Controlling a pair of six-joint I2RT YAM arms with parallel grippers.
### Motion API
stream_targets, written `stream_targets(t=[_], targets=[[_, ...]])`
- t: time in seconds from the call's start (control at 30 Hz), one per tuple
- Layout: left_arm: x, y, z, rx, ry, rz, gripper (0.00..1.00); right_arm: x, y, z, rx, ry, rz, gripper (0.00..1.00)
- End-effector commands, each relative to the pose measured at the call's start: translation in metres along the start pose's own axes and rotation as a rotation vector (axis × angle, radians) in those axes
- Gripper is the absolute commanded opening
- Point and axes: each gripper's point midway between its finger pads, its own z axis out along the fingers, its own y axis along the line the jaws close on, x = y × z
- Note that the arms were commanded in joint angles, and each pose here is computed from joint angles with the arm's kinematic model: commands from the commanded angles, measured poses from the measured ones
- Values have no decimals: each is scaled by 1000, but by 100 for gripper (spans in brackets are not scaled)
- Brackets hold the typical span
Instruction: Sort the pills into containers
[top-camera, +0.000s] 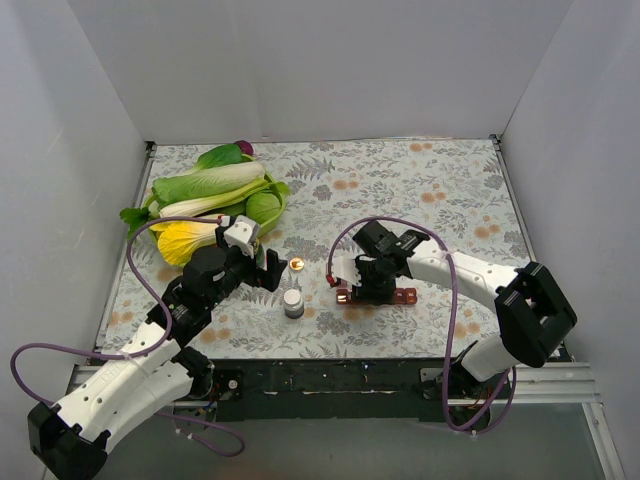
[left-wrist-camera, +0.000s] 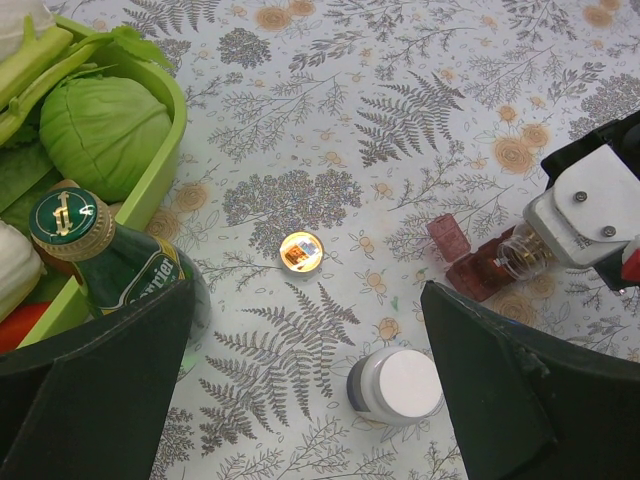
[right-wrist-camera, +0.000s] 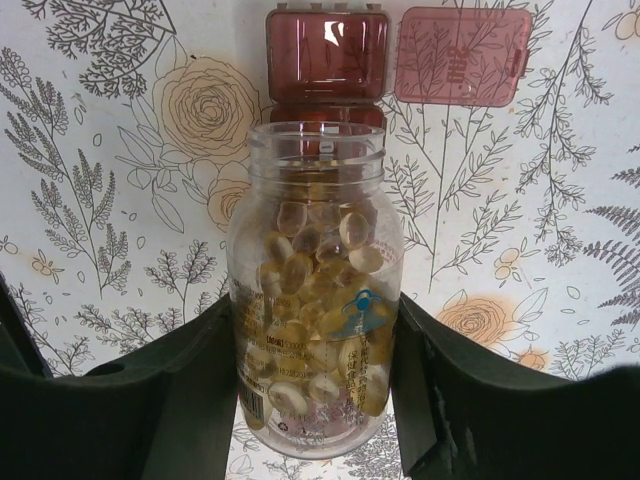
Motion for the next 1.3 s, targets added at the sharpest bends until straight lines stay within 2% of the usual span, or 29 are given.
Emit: stream_targets(t=[0.0,0.87,1.27], targets=[[-6,5,-1,-22,-29,3,98,-7,-6,-6,15,13,-11,1],[-4,9,0,-44,-23,17,98,-8,-9,-5,16,105,-14,1],[-11,30,-6,-166,-59,10,98,-7,-9,-3,14,146,-18,1]])
